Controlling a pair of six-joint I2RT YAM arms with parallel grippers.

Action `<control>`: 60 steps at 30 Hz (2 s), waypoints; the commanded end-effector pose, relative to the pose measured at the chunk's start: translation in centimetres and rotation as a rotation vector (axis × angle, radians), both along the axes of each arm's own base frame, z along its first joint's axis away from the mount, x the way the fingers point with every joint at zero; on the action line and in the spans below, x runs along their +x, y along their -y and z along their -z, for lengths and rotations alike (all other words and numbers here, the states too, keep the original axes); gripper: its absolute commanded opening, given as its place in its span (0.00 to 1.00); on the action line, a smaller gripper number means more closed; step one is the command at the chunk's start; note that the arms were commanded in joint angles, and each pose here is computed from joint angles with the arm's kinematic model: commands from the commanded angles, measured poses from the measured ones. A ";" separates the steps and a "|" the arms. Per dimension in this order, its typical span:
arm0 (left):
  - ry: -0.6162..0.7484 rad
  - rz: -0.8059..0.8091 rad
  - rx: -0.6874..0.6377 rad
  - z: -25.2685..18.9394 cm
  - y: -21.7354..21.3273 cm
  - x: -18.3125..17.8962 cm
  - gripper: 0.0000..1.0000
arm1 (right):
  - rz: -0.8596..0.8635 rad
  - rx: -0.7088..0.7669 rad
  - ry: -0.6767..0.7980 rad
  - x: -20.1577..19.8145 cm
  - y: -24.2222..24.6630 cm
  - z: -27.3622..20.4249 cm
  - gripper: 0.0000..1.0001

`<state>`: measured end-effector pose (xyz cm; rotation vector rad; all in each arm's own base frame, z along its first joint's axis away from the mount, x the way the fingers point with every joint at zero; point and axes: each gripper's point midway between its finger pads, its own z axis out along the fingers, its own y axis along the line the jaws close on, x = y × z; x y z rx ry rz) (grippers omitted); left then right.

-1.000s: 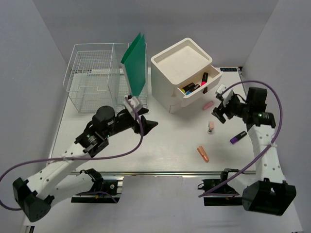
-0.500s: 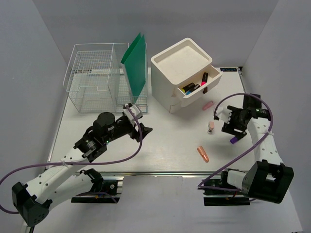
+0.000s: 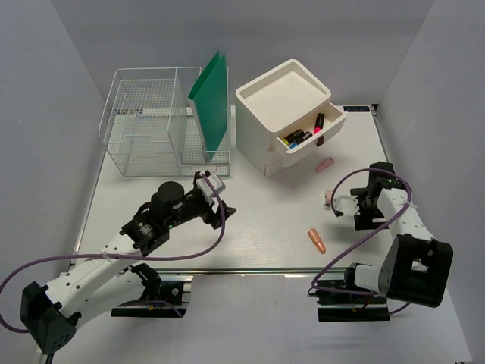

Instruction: Organize the desk

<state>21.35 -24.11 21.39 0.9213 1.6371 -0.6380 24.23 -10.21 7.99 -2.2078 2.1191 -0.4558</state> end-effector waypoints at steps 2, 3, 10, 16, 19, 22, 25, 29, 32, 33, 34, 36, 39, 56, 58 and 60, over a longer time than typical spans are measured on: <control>0.006 -0.003 -0.021 -0.7 0.0 0.0 0.87 | -0.065 -0.054 0.048 2.6 0.9 -0.2 0.89; 0.000 -0.002 -0.016 -0.8 0.0 0.0 0.87 | -0.068 -0.048 0.061 3.2 0.8 -0.5 0.89; -0.024 -0.033 0.003 -1.5 -0.5 0.2 0.87 | -0.122 -0.020 0.042 5.0 0.4 0.6 0.89; -0.035 -0.047 0.013 -0.8 -1.0 -0.1 0.87 | -0.150 0.003 -0.019 5.3 0.0 2.1 0.89; -0.038 -0.051 0.019 -0.4 -1.2 -0.2 0.87 | -0.148 0.004 -0.057 5.4 0.2 2.6 0.87; -0.041 -0.054 0.018 0.0 -1.3 -0.2 0.87 | -0.159 -0.005 -0.068 5.8 0.4 3.0 0.86; -0.048 -0.052 0.011 0.4 -1.2 -0.3 0.86 | -0.195 -0.002 -0.119 5.5 0.2 3.8 0.82; -0.052 -0.048 0.005 0.5 -1.1 -0.4 0.87 | -0.212 0.007 -0.172 5.0 -0.2 4.5 0.78; -0.045 -0.051 0.002 0.5 -1.2 -0.4 0.86 | -0.210 0.002 -0.198 4.5 -0.1 5.1 0.77; -0.047 -0.052 0.002 0.7 -1.2 -0.4 0.87 | -0.206 -0.001 -0.204 4.4 0.0 5.4 0.77; -0.045 -0.053 0.002 0.6 -1.2 -0.4 0.87 | -0.206 -0.002 -0.205 4.3 0.0 5.5 0.77; -0.049 -0.052 0.006 0.9 -1.2 -0.3 0.87 | -0.205 0.000 -0.208 4.0 0.0 6.1 0.76; -0.051 -0.049 0.005 0.9 -1.1 -0.4 0.86 | -0.199 -0.003 -0.218 3.4 0.0 7.1 0.75; -0.026 -0.063 -0.010 0.8 -1.7 -0.7 0.87 | -0.080 0.140 -0.212 1.6 -2.1 7.8 0.09; -0.018 -0.066 -0.020 0.7 -1.8 -0.7 0.87 | -0.051 0.213 -0.195 2.0 -3.2 6.3 0.00; -0.009 -0.064 -0.029 0.6 -1.9 -0.8 0.87 | -0.009 0.346 -0.082 5.2 -5.1 2.4 0.00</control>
